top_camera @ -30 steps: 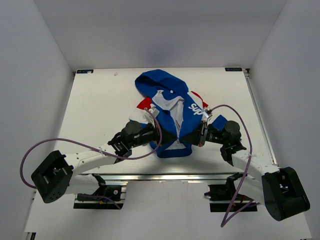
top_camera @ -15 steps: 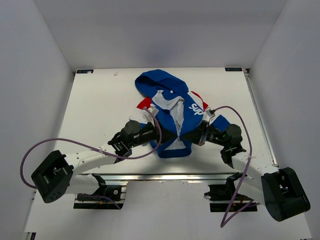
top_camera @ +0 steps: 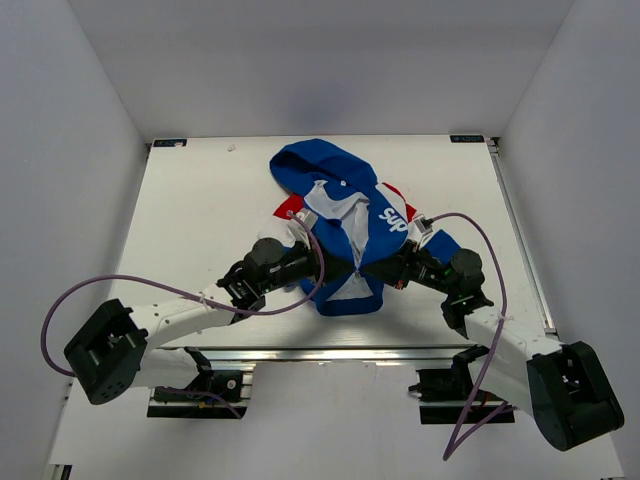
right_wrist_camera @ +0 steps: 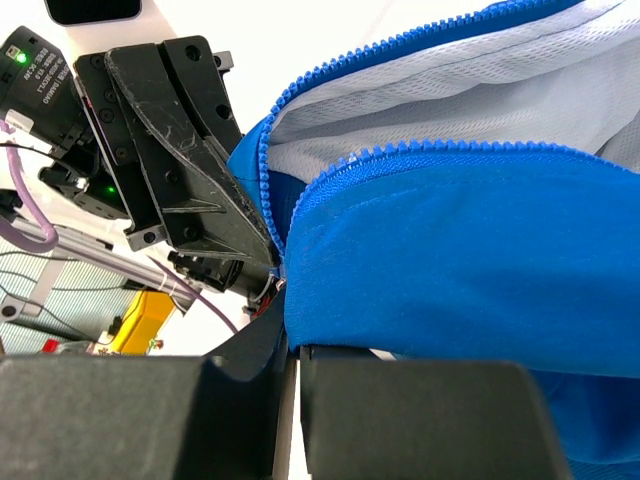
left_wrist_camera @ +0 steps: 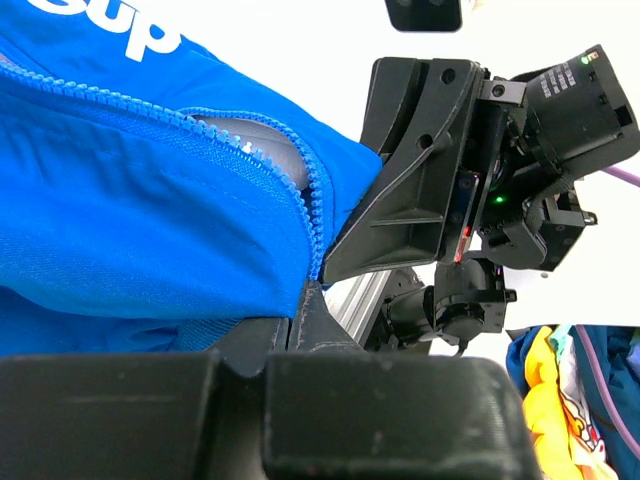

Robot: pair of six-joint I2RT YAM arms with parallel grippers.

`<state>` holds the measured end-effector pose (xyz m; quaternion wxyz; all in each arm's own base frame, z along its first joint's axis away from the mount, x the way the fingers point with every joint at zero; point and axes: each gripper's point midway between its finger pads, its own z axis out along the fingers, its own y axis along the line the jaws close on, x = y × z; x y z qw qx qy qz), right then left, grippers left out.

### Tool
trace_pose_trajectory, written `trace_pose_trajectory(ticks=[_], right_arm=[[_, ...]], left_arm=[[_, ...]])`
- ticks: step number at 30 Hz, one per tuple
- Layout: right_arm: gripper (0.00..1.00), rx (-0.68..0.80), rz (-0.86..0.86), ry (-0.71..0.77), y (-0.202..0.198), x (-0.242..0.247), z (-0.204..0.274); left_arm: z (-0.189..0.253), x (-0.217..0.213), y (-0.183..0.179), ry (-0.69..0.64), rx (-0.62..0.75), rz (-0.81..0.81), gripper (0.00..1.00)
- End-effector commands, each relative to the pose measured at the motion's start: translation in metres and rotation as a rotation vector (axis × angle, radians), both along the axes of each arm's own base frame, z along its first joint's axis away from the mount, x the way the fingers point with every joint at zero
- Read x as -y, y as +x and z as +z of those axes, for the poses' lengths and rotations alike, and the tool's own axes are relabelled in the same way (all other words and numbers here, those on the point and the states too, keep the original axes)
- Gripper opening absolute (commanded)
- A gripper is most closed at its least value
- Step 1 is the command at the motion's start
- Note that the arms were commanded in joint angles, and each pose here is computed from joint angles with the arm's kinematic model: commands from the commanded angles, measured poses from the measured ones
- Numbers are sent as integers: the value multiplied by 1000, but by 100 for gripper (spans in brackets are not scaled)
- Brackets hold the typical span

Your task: Zip up the jacket

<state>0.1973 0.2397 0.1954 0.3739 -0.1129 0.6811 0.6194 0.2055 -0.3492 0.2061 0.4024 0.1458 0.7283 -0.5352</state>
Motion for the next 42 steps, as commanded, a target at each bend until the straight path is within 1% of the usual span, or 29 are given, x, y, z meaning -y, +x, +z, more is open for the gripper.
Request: trace_pose_trajectory(ticks=[1, 15, 19, 24, 26, 29, 36, 42], right_arm=[[0, 69, -75, 35, 13, 4, 20], [0, 49, -70, 67, 14, 2, 29], [0, 63, -70, 81, 17, 1, 38], [0, 23, -147, 116, 26, 5, 42], [0, 15, -158, 117, 26, 3, 41], [0, 27, -154, 111, 24, -3, 41], [0, 52, -162, 137, 25, -6, 49], [0, 50, -171, 117, 28, -6, 47]], left_arm=[[2, 1, -2, 12, -15, -8, 0], [2, 5, -4, 15, -8, -35, 0], [0, 5, -3, 19, -13, -33, 0], [0, 2, 2, 21, -22, 10, 0], [4, 1, 4, 2, -24, 29, 0], [12, 0, 5, -30, -9, 34, 0], [7, 2, 5, -15, -29, 31, 0], [9, 1, 3, -21, -20, 21, 0]])
